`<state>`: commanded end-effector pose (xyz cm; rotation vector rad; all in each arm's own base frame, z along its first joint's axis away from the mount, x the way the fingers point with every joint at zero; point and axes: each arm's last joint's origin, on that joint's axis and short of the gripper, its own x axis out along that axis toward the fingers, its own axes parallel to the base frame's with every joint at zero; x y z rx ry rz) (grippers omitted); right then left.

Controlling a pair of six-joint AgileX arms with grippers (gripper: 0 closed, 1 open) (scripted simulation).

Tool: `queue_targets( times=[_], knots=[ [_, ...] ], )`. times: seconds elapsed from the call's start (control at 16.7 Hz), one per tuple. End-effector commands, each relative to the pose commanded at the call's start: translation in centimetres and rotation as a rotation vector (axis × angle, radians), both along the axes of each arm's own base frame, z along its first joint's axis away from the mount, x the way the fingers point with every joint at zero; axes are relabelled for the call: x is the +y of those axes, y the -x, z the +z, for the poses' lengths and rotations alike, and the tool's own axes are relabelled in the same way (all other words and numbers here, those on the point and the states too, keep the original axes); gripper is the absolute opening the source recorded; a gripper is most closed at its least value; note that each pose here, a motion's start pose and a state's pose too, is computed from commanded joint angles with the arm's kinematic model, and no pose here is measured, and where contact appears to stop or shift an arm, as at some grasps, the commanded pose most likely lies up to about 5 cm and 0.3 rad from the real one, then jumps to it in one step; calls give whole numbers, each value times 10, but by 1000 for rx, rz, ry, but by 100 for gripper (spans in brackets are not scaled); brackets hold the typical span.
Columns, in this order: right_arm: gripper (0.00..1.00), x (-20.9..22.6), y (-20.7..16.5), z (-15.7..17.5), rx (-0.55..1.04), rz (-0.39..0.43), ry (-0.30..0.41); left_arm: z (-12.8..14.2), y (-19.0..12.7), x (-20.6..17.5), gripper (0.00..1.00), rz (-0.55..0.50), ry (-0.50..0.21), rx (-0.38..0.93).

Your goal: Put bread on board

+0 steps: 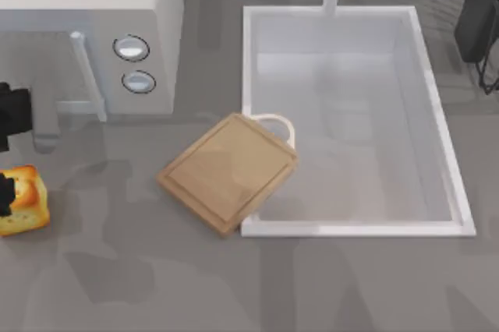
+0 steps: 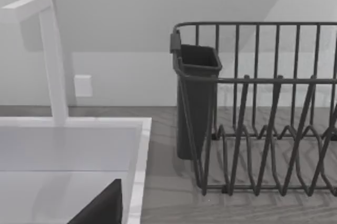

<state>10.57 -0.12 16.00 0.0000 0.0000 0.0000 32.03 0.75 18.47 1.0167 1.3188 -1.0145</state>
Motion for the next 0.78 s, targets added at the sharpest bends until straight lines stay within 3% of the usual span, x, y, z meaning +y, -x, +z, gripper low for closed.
queue_targets(
  times=[0.18,0.6,0.78],
  knots=[
    [100,0,0,0,0,0,0,-10,1,1,100,2,0,3],
    [100,0,0,0,0,0,0,-66,2,1,100,2,0,5],
    [100,0,0,0,0,0,0,-70,0,1,100,2,0,3]
  ],
)
